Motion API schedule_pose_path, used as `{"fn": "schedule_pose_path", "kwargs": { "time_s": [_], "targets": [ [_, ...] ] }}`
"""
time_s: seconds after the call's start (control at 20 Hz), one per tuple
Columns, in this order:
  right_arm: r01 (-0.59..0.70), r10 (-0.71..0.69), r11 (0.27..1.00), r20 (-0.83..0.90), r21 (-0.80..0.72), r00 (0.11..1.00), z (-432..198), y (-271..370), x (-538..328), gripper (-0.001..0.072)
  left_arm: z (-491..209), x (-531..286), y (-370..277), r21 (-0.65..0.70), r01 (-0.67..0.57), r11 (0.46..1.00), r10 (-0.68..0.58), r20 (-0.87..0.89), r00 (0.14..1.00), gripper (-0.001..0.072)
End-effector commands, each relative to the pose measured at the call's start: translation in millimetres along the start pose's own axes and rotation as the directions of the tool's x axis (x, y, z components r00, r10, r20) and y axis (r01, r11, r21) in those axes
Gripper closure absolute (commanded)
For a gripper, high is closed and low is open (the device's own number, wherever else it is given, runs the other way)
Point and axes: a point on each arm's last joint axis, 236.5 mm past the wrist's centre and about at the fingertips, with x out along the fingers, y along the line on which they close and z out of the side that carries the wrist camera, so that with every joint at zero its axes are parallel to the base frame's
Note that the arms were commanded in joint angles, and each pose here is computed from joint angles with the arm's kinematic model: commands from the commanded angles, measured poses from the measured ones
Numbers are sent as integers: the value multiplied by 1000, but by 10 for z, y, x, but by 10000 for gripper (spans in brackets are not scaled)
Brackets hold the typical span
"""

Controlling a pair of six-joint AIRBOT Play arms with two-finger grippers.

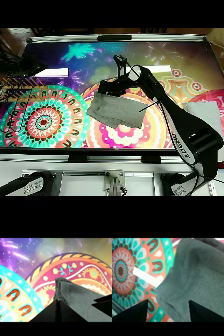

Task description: Fold the shirts.

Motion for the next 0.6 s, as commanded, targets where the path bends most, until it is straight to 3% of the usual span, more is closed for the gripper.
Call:
{"fn": "schedule_pose_path", "kwargs": {
  "time_s": [0.0, 0.15, 0.25, 0.35, 0.45, 0.55],
  "targets": [
    [117, -119, 993, -66, -34, 991, -65, -475, -325, 95, -59, -172, 145, 19, -36, 999, 37, -20, 999, 677],
    [428, -423, 904, -164, -7, 891, -232, -1536, -1335, 95, -36, -154, 175, 22, -47, 999, 47, -11, 999, 678],
    [544, -499, 835, -304, 82, 811, -622, -2152, -1745, 95, -68, -140, 217, 24, -59, 998, 60, -21, 998, 677],
    [481, -359, 844, -419, 236, 834, -1089, -2351, -1651, 81, -119, -137, 258, 29, -74, 997, 75, -42, 996, 677],
    [267, -126, 880, -349, 392, 928, -1210, -2211, -1238, 78, -136, -139, 271, 39, -79, 996, 81, -48, 996, 677],
    [198, -79, 872, -272, 447, 959, -1217, -2224, -957, 78, -135, -139, 271, 37, -79, 996, 81, -48, 996, 677]
  ]
}}
